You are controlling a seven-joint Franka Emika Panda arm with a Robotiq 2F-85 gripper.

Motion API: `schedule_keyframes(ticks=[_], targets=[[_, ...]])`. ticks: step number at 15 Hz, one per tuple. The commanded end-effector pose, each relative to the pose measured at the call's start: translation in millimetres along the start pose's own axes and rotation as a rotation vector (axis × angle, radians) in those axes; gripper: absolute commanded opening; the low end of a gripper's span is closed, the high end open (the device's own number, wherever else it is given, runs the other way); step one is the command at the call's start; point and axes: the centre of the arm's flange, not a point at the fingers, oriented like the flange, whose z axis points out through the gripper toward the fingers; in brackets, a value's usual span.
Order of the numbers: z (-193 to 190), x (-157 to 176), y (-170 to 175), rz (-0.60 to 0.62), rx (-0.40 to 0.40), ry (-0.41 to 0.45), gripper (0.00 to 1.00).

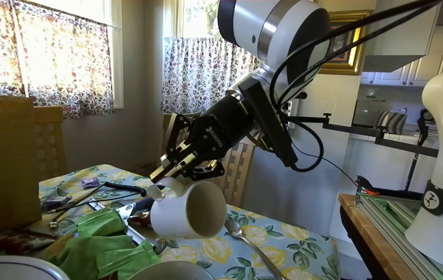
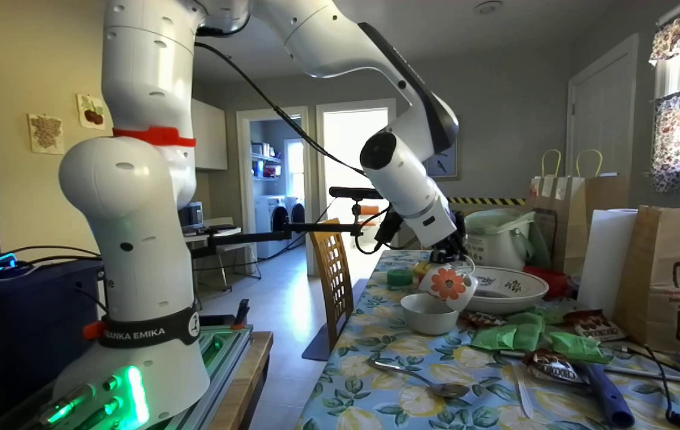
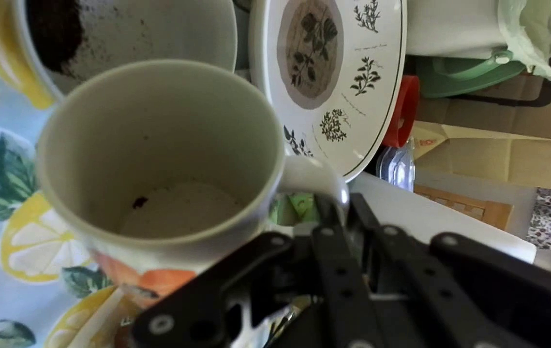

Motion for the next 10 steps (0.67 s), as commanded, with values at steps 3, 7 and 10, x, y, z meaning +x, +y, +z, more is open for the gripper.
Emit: schedule_keyframes(ticks=[3, 7, 10], targets=[[-19.3, 10.8, -4.4, 0.124, 0.013, 0.026, 0.03], [-34.2, 25.4, -9.2, 0.198, -0.054, 0.073, 0.03], [-36.8, 33.3, -11.9, 0.236, -0.114, 0.068, 0.03]])
